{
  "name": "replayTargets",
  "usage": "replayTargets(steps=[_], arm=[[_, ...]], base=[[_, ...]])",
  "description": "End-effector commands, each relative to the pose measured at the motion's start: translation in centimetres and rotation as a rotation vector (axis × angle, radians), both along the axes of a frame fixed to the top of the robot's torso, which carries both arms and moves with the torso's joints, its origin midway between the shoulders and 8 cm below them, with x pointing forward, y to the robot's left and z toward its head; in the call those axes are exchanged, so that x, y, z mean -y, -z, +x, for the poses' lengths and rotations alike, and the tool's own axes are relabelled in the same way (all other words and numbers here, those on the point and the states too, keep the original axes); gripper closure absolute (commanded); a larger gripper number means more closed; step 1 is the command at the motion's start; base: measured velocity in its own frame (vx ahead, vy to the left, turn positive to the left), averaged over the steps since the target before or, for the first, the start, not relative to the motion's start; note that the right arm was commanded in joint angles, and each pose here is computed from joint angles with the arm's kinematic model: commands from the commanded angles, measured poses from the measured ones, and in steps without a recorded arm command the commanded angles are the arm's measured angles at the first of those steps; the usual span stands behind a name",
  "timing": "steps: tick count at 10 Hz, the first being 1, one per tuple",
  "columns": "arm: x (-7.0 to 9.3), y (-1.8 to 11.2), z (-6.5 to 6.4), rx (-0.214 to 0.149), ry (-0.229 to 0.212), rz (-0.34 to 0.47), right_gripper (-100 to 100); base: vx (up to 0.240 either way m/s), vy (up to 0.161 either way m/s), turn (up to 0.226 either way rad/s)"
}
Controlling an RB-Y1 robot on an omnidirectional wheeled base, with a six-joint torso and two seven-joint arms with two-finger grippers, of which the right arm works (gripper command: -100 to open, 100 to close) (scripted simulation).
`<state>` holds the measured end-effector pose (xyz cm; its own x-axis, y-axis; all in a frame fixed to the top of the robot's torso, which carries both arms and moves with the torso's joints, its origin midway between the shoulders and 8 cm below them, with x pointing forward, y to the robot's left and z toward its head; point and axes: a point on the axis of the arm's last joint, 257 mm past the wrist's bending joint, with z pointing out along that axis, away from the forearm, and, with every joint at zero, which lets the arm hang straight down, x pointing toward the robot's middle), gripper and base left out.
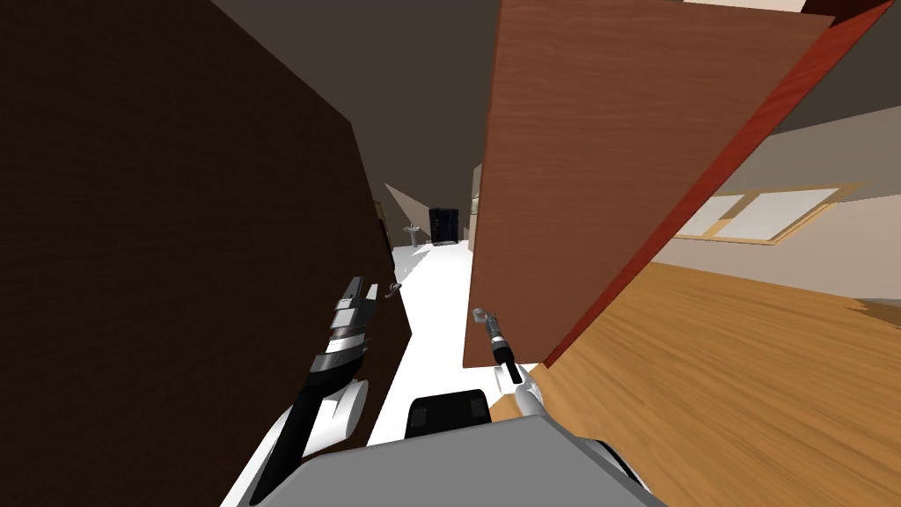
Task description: Push the door open
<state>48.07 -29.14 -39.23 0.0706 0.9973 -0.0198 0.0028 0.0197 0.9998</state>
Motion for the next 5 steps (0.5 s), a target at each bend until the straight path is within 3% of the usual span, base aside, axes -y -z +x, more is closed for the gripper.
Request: replayTargets(steps=[1, 5], arm=[[1.06, -0.66, 0.33, 0.015, 0.031, -0.007, 100], [1.63, -0.37, 0.14, 0.009, 0.081, 0.006, 100]], base=[[0.203, 0.086, -0.090], [0.183, 0.080, -0.078]])
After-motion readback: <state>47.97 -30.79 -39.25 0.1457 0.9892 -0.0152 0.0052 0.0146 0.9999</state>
